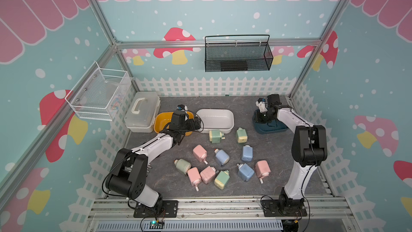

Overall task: Place the pencil sharpeners by color into the storage box
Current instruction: Move the storage box to the center of the board, then pick up the pencil sharpener from the center of the board.

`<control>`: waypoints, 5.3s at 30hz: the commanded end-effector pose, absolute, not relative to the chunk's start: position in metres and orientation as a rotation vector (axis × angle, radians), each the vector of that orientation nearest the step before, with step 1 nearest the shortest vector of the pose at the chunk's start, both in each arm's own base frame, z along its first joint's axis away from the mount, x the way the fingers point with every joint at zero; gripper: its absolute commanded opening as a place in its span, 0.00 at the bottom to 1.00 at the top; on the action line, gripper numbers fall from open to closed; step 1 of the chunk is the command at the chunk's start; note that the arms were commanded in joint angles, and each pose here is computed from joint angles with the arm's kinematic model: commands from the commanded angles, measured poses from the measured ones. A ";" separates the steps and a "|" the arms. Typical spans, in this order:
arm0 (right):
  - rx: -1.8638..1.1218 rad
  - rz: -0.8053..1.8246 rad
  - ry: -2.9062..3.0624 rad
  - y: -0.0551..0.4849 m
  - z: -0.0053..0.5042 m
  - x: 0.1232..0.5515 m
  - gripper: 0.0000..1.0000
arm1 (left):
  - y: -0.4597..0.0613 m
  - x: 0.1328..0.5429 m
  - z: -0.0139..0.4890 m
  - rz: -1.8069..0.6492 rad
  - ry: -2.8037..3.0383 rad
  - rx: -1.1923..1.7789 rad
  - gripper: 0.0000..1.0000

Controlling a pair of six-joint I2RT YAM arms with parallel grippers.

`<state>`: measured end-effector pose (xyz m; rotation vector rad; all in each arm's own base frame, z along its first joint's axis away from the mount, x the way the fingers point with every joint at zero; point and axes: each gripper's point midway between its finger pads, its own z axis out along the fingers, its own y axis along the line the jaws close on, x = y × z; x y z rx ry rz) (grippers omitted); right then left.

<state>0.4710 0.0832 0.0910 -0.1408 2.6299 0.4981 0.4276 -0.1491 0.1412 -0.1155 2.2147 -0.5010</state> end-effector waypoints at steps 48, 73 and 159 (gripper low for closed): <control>-0.065 0.779 2.509 0.185 0.107 0.497 0.61 | -0.162 0.470 0.095 -0.481 2.386 -0.140 0.99; -0.031 1.058 2.475 0.224 0.102 0.477 0.97 | -0.189 0.485 0.077 -0.602 2.453 -0.065 0.99; -0.312 0.475 2.285 0.133 0.166 0.325 0.94 | -0.226 0.377 0.182 -0.476 2.255 0.109 0.99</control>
